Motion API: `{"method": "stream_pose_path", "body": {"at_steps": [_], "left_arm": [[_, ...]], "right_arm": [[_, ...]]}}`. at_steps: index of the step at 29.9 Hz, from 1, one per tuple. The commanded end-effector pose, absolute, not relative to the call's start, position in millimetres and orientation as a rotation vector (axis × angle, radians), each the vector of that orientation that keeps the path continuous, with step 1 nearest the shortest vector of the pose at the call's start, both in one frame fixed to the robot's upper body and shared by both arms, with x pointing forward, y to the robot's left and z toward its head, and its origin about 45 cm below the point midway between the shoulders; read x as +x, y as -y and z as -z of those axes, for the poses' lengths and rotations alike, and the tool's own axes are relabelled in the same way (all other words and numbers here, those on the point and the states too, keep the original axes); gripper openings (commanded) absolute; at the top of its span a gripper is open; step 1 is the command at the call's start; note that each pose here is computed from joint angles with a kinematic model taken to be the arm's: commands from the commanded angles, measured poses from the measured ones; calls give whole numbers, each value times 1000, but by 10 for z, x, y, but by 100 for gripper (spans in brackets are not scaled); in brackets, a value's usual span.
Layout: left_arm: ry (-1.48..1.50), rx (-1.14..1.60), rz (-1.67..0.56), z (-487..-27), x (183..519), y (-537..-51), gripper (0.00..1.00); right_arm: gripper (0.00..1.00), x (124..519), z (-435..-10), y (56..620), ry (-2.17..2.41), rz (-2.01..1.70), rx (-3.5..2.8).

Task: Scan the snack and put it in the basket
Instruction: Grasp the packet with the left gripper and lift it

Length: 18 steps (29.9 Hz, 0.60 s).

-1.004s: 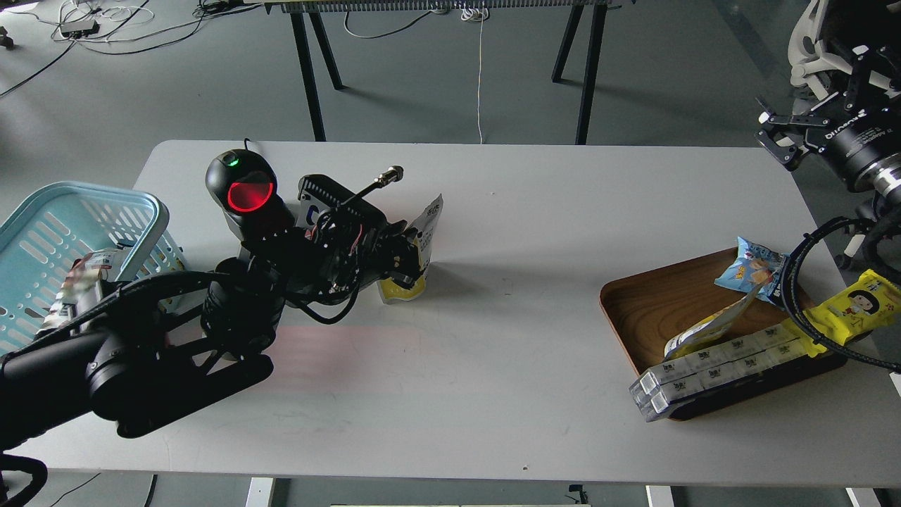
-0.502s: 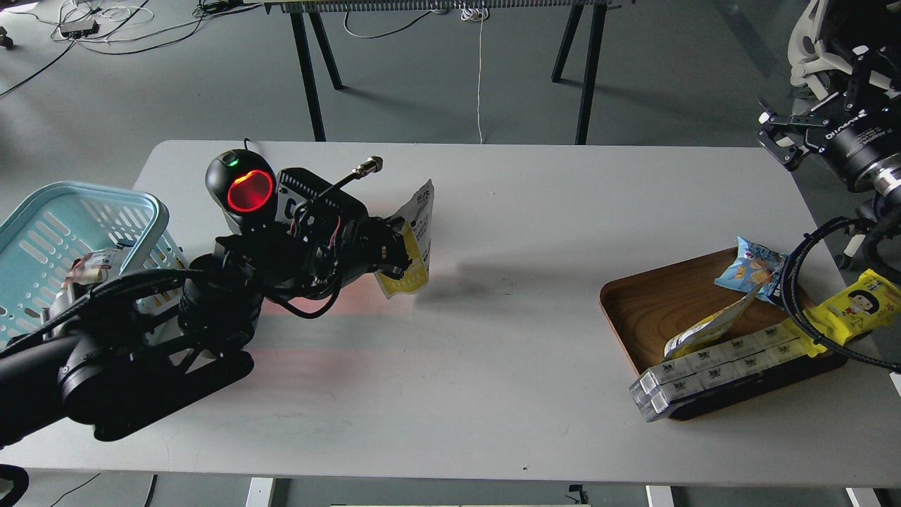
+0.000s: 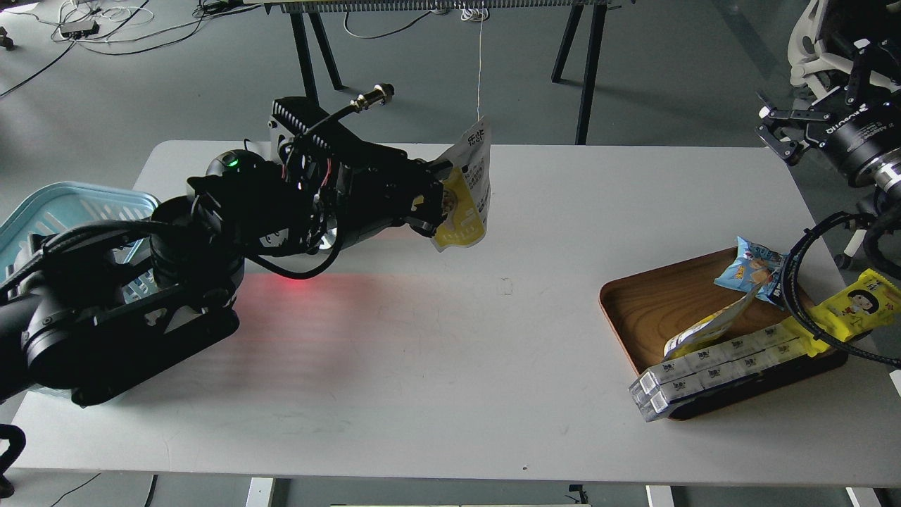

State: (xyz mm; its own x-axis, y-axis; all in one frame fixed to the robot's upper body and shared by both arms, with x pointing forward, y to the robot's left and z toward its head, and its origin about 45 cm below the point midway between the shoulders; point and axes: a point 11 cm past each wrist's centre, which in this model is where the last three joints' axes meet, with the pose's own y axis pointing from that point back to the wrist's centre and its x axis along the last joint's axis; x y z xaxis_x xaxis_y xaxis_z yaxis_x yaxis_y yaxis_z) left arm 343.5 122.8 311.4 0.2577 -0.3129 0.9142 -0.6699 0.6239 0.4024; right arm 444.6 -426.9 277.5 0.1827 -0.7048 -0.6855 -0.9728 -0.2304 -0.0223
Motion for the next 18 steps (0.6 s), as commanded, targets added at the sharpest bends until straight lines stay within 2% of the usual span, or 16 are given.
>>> {"method": "stream_pose_path", "body": {"at_steps": [1, 14, 18], "left_arm": [[1365, 868, -295, -3212, 3425, -1139, 0], [1498, 911, -254, -3685, 3572, -1461, 0], [1494, 947, -237, -3682, 3586, -1650, 0]], "right_arm": [[98, 4445, -2772, 4269, -1572, -776, -2005], [98, 4449, -2784, 4275, -1573, -773, -2006], [98, 4449, -2784, 4275, -1573, -773, -2006]]}}
